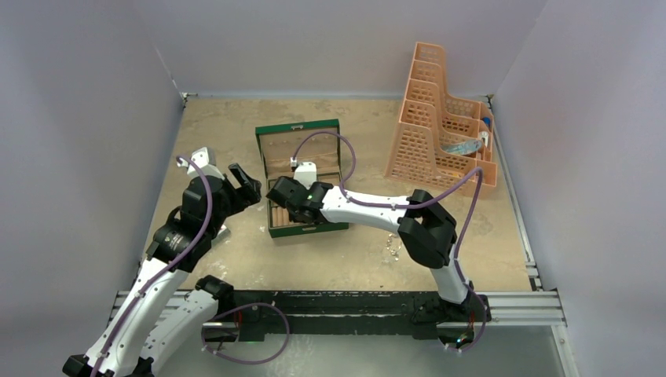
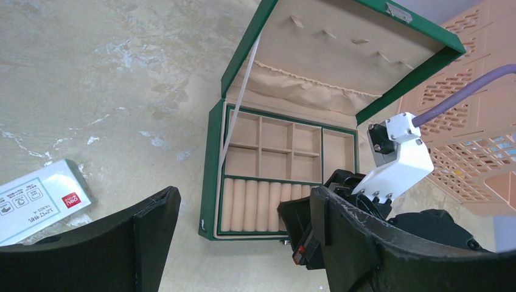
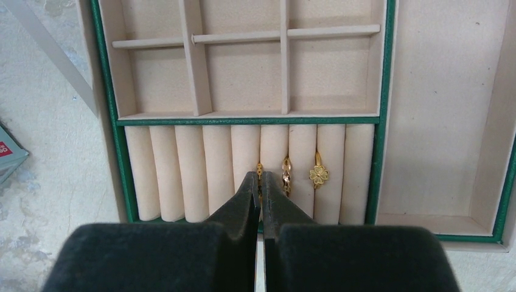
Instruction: Organize the mixed jewelry
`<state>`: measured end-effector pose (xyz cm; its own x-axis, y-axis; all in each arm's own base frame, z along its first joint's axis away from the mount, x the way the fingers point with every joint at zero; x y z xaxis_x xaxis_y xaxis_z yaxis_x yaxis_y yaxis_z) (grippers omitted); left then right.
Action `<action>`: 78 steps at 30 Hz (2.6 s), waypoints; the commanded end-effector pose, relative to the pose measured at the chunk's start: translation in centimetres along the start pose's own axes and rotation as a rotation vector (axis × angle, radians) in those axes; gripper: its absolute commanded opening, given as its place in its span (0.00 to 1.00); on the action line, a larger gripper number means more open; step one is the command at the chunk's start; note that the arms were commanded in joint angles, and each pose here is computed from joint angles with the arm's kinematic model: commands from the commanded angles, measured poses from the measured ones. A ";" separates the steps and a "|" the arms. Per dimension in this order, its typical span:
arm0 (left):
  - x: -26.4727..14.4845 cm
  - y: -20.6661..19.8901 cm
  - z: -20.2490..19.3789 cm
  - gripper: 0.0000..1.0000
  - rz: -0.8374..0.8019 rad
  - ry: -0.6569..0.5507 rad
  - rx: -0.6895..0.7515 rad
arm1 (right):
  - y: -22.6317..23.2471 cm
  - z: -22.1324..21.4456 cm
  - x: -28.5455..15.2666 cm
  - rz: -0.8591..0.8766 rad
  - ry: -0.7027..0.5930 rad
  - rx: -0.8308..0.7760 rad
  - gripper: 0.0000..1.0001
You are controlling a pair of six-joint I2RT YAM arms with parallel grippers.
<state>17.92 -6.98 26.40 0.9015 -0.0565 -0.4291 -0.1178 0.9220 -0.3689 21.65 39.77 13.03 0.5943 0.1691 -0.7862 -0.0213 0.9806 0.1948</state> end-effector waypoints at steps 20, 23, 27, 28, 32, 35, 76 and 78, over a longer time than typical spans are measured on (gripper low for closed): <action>-0.5 -0.4 1.1 0.79 -0.023 -0.041 0.009 | 2.0 4.1 -4.4 0.138 -0.092 0.060 0.31; -0.7 -0.3 1.2 0.78 -0.022 -0.050 0.002 | 1.4 5.2 -5.9 0.152 -0.148 0.109 0.32; -0.9 -0.2 1.2 0.78 -0.024 -0.057 -0.006 | -0.6 5.7 -7.0 0.128 -0.226 0.185 0.33; -1.0 -0.2 1.2 0.78 -0.026 -0.060 -0.007 | -1.3 5.8 -7.2 0.108 -0.244 0.204 0.34; -1.0 -0.3 1.1 0.78 -0.038 -0.059 -0.013 | -5.1 5.9 -7.0 0.001 -0.273 0.256 0.36; -0.9 -0.6 1.0 0.78 -0.065 -0.054 -0.006 | -8.5 5.7 -6.0 -0.084 -0.241 0.304 0.36; 0.4 -1.4 0.3 0.78 -0.086 0.011 -0.006 | -19.6 -0.8 2.2 -0.363 -0.078 0.370 0.12; 0.3 -1.6 0.2 0.78 -0.100 0.017 -0.020 | -19.7 -1.0 2.3 -0.367 -0.075 0.365 0.11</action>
<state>18.20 -7.93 26.05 0.8848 -0.1220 -0.4497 -0.0721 0.9176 -0.3909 22.51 21.48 7.38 0.5587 -0.1679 -0.8122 0.4579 0.8789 0.1333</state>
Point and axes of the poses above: each gripper's point midway between its finger pads, its own x axis out along the fingers, its own y axis along the line the jaws close on, z = x × y, the point moved 7 cm from there along -x, back along the fingers, and after that the axes turned 5 degrees about x, right-handed, at the moved point
